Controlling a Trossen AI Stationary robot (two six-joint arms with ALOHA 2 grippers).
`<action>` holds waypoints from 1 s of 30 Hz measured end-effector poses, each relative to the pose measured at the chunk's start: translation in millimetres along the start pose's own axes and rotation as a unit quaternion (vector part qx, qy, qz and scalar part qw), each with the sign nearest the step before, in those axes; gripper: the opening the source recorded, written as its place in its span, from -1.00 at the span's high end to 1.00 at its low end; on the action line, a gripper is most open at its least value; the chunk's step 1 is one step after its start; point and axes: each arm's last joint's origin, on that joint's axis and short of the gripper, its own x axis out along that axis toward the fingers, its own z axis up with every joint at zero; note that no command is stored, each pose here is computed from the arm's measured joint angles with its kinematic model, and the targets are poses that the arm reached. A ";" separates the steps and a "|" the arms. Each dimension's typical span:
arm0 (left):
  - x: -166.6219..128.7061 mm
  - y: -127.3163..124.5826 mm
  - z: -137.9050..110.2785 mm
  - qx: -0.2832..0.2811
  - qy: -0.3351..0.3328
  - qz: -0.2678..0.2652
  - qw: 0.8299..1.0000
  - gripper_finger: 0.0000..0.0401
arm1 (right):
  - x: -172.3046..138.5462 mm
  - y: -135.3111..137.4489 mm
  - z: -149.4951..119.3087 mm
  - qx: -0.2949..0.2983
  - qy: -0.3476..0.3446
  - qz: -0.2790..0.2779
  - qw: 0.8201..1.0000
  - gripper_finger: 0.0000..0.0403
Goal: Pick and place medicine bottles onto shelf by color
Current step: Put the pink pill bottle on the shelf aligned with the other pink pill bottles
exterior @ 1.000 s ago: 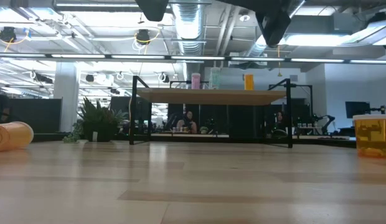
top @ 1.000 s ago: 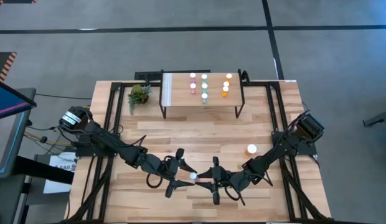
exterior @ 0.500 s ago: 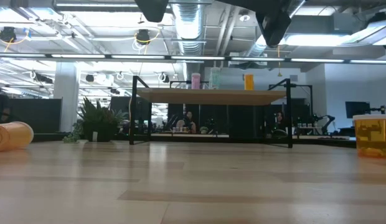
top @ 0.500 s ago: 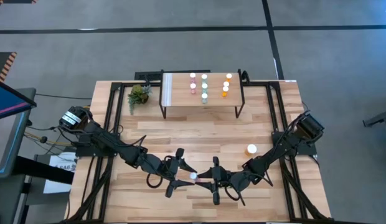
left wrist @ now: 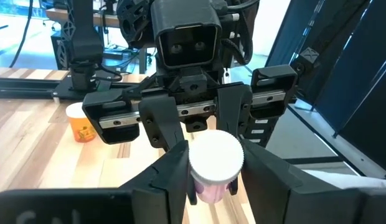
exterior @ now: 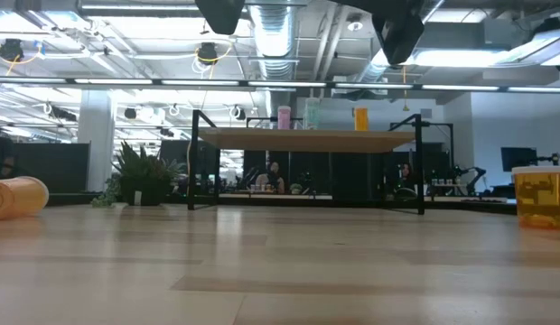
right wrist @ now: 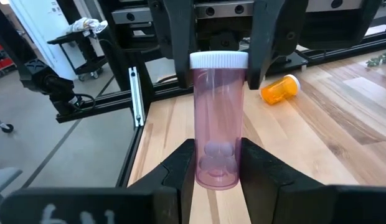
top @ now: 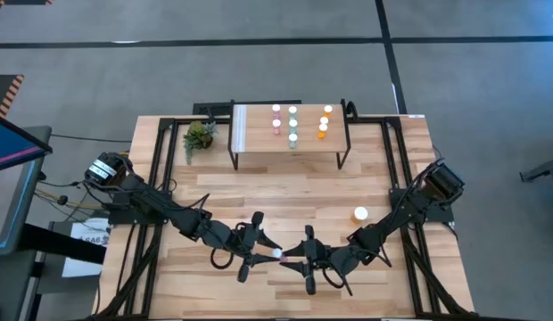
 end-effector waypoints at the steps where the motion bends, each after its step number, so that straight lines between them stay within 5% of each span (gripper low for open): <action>1: 0.0 0.0 0.0 0.000 0.000 0.000 1.000 0.40 | 0.0 0.0 0.0 0.000 0.000 0.000 1.000 0.37; 18: 0.0 -0.1 0.0 0.002 0.000 -0.002 1.000 0.45 | -0.3 0.4 -0.2 0.010 0.000 0.001 1.000 0.34; 30: 0.0 -0.3 -1.6 0.004 0.009 -0.007 1.000 0.45 | -0.2 0.0 -1.1 0.033 0.005 -0.001 0.999 -0.20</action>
